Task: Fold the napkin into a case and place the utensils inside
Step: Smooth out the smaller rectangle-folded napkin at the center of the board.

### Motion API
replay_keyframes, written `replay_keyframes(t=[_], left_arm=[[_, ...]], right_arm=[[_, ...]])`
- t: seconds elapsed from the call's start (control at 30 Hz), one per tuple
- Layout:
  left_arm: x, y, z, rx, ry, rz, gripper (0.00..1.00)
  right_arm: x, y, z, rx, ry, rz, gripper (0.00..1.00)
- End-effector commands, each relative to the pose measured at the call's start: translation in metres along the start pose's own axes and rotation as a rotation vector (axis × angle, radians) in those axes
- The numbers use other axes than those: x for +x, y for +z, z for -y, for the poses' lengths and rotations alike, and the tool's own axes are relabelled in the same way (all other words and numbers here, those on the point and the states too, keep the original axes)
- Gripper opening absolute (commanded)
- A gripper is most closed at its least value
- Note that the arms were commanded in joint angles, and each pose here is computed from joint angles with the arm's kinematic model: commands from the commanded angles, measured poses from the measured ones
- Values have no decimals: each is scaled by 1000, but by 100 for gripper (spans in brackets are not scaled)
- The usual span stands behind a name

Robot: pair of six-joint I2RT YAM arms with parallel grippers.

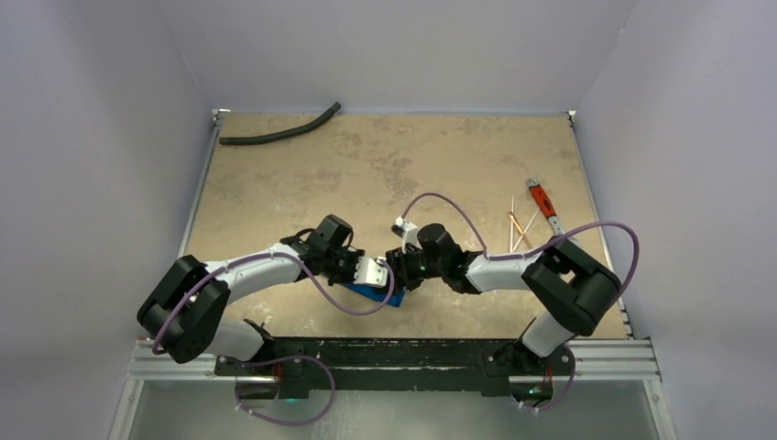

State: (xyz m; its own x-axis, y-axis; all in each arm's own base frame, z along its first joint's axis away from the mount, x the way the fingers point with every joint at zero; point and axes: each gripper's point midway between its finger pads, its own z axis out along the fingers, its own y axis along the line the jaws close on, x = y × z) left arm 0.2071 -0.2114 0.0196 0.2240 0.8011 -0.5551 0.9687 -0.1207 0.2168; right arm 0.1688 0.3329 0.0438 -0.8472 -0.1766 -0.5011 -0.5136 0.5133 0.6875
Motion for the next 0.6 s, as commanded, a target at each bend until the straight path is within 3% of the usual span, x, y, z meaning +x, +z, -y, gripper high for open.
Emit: replay_keyframes(t=[0.0,0.23,0.37,0.57], left_arm=[[2,-1,5,6,-18,1,0],[1,0,4,2,-17,6,0],[0,-1,3,1,-15,8,0],[-4,-5,2,7,-19,9,0]], right_arm=[[-2,4,-14,-57,-10,-4,60],[-5,9,-15,-65,-24,-6,49],[-6,15,-8,-45,-28,-6,30],[-10,16,-3,-16,-44,15,11]])
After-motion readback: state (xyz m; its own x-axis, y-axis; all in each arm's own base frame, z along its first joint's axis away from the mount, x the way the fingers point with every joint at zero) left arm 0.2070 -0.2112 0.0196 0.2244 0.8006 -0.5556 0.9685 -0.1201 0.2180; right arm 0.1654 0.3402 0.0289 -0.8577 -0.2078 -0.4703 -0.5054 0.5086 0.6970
